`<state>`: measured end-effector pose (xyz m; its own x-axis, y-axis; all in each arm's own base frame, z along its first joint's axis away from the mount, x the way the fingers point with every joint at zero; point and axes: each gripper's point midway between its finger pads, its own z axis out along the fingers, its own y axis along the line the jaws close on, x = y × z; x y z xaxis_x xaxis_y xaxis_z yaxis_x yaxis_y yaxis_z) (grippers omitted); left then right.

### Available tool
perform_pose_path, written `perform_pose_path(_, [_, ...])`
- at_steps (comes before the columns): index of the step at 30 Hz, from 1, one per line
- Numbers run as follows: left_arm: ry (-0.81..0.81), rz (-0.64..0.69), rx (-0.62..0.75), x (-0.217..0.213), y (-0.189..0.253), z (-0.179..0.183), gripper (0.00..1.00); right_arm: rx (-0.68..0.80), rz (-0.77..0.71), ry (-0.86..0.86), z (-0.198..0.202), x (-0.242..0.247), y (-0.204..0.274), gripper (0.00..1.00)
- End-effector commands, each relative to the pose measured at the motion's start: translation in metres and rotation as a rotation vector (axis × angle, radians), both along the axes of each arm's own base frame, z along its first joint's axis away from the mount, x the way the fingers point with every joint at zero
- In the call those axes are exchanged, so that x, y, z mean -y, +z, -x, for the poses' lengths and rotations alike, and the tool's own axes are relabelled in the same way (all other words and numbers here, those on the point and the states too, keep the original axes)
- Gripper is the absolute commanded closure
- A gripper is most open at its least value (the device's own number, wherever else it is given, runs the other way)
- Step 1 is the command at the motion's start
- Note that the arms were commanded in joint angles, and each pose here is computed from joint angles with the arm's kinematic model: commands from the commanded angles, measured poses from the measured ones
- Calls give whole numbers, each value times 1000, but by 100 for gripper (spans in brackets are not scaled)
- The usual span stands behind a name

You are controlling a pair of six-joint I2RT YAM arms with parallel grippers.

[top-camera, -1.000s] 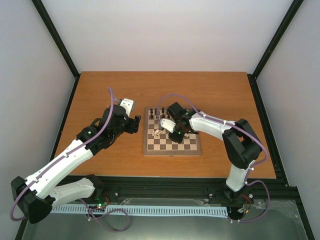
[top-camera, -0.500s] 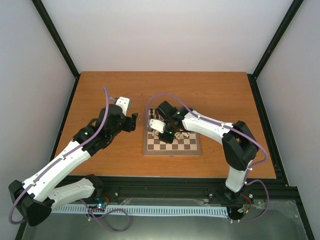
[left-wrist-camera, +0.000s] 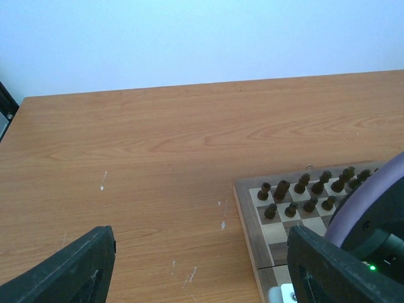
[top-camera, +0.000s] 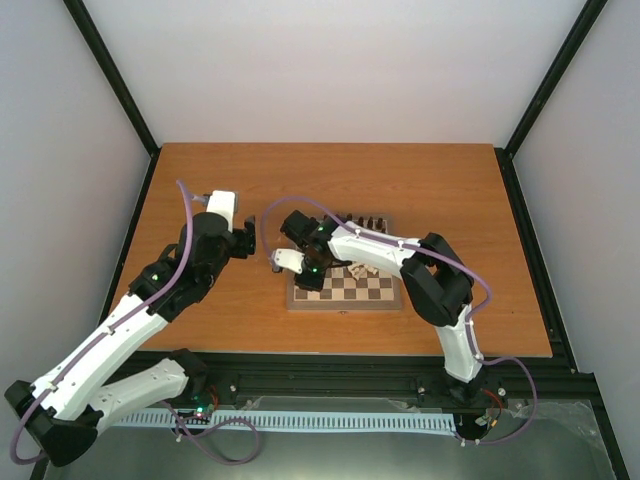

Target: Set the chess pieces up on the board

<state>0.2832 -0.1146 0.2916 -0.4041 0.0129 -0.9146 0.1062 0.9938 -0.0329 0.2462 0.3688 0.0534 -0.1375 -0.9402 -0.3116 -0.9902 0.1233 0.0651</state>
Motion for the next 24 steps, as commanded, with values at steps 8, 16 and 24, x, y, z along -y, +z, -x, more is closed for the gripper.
perform_pose_path(8, [39,29,43,-9,18,0,24,28,60,-21,-8,-5,-9,94])
perform_pose_path(16, [38,26,42,-9,17,0,24,21,64,-23,-9,-7,-13,90])
perform_pose_path(24, [35,25,44,-9,18,0,24,50,24,-19,-10,-9,11,76])
